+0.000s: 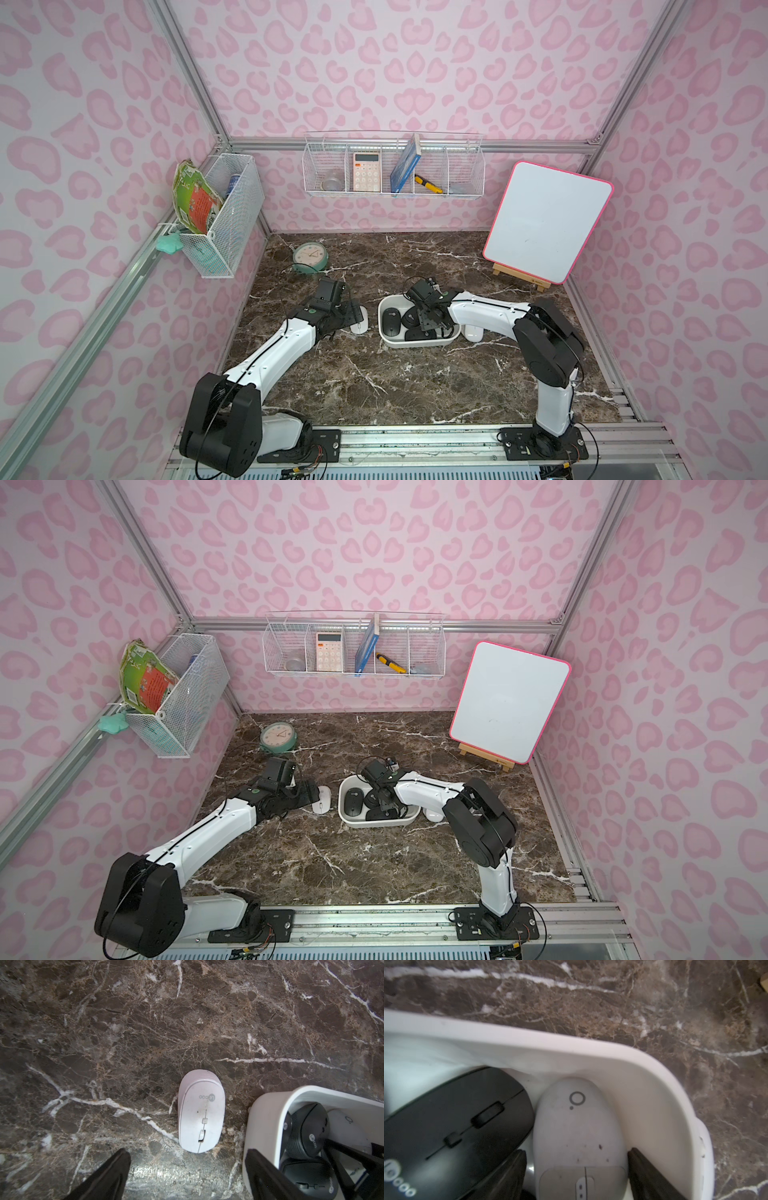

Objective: Take out the mouse from the storage box
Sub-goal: Pick up the mouse from the storage box.

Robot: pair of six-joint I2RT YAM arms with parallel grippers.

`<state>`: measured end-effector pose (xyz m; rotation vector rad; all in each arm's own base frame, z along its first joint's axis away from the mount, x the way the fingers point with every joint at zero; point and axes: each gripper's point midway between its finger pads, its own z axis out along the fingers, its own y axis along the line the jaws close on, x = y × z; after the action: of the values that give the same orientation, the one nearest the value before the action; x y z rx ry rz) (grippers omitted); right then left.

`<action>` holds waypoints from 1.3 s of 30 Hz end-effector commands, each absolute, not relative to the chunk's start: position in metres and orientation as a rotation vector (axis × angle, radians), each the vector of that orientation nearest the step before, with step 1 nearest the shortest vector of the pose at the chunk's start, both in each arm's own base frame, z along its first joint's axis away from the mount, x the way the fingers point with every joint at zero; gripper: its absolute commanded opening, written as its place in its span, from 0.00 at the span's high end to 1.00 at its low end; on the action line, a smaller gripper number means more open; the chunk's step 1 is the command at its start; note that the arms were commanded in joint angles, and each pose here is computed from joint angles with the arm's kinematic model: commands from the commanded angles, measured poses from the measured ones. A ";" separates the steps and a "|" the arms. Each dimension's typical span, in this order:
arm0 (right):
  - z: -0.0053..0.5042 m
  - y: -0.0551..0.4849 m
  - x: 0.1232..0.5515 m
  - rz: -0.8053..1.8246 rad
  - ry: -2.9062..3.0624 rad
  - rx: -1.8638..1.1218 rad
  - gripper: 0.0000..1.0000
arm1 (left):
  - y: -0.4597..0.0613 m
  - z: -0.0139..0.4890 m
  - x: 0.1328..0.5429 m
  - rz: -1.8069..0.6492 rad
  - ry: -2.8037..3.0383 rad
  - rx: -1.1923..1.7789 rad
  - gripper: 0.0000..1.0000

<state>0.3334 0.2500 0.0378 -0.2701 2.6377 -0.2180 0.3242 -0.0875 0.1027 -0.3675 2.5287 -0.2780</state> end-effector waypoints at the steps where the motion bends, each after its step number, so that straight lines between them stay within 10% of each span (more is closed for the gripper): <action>1: 0.029 0.245 0.327 -0.255 2.681 -0.265 0.24 | -0.087 0.105 0.326 -0.274 2.515 -0.360 0.08; 14: 0.044 0.258 0.328 -0.116 2.633 -0.278 0.56 | -0.085 0.104 0.326 -0.262 2.513 -0.364 0.08; 39: 0.145 0.290 0.305 0.021 2.363 -0.386 0.57 | -0.065 0.127 0.316 -0.206 2.381 -0.423 0.10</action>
<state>0.3075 0.2808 0.1258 -0.3694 2.4335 0.0092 0.3154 -0.0745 0.1190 -0.3851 2.4376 -0.2463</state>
